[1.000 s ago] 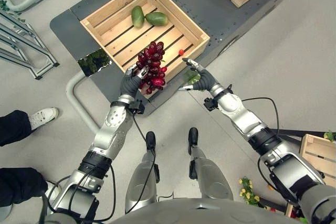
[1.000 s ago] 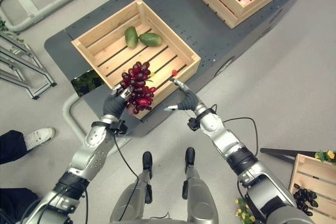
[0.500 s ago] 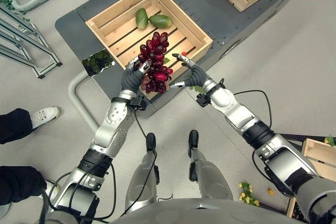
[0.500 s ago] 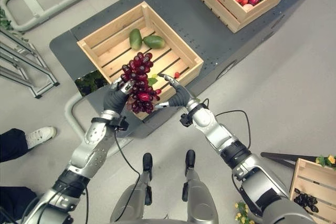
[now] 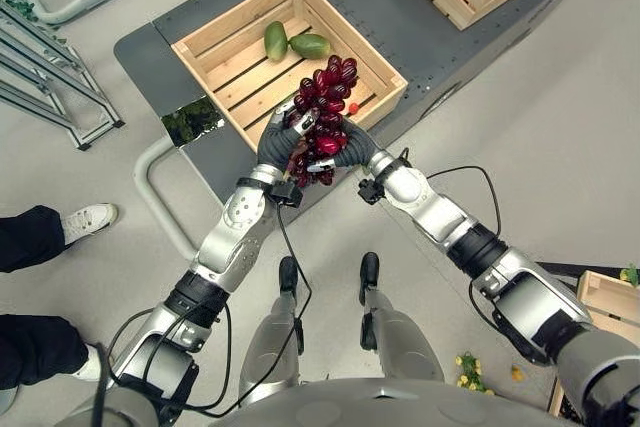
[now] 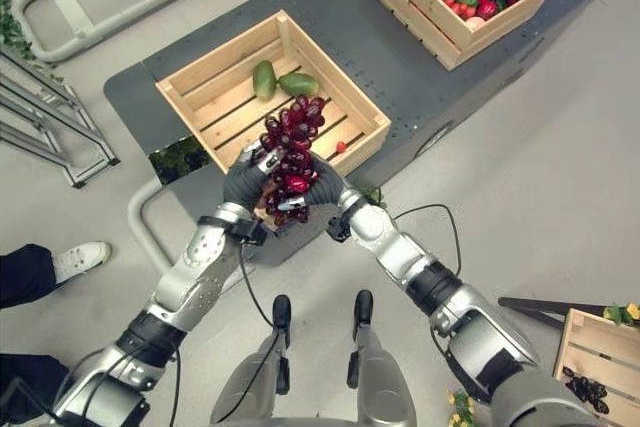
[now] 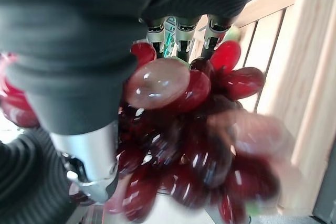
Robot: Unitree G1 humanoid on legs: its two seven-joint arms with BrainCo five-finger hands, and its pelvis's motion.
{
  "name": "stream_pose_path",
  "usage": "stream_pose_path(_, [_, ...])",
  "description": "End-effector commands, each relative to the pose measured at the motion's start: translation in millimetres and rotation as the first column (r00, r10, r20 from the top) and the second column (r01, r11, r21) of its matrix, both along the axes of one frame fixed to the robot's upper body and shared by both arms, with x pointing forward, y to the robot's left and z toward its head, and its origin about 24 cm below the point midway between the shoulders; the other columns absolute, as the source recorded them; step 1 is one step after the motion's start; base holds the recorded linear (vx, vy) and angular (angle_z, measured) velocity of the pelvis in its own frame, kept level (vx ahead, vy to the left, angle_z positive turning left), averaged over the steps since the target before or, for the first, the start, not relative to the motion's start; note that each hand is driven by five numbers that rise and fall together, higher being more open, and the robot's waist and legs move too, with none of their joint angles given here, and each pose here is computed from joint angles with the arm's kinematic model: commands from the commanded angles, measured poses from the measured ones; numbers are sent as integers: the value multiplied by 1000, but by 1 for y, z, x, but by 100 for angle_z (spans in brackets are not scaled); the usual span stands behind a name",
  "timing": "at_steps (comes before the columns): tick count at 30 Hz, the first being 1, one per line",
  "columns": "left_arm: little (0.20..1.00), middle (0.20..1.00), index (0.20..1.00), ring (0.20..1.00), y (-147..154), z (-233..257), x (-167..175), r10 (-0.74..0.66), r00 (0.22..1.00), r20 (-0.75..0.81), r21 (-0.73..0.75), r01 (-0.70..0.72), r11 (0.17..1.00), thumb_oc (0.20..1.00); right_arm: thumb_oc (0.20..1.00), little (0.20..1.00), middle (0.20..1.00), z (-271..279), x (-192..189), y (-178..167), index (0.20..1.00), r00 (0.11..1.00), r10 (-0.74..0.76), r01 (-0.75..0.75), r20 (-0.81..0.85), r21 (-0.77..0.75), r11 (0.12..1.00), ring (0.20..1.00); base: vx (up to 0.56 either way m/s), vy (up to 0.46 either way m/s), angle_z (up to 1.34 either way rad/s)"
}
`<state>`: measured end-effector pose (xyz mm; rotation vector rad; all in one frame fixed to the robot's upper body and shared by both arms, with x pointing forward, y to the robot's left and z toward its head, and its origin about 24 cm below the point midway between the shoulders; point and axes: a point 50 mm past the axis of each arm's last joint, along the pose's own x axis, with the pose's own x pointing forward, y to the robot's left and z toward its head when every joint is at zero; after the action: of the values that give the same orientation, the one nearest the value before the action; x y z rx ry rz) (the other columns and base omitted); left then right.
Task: Pick up the fruits from the basket on one side to the basket on the other side
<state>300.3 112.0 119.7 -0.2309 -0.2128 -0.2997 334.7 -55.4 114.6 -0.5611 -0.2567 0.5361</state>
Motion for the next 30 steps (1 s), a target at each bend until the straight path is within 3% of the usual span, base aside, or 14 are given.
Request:
stream_pose_path(1, [200, 200, 200, 200, -25, 37, 0, -98, 978, 183, -23, 104, 994, 200, 1000, 1000, 1000, 19, -3, 37, 1000, 994, 103, -106, 35, 94, 990, 1000, 0, 0, 0])
stream_pose_path(13, [200, 200, 200, 200, -46, 43, -5, -185, 963, 194, -40, 196, 980, 200, 1000, 1000, 1000, 27, -1, 62, 1000, 990, 142, -143, 23, 123, 982, 1000, 0, 0, 0])
stream_pose_path(14, [200, 200, 200, 200, -49, 43, -7, -201, 960, 193, -43, 213, 976, 200, 896, 896, 896, 26, -1, 64, 896, 989, 145, -145, 16, 130, 981, 896, 0, 0, 0])
stream_pose_path(16, [200, 200, 200, 200, -50, 43, -8, -207, 959, 194, -40, 219, 975, 200, 200, 200, 200, 28, -1, 65, 200, 989, 146, -147, 20, 132, 980, 200, 0, 0, 0])
stream_pose_path(30, [200, 200, 200, 200, -49, 39, -4, -184, 967, 177, -36, 193, 981, 200, 200, 200, 200, 22, -3, 58, 200, 993, 117, -117, 9, 163, 980, 200, 0, 0, 0])
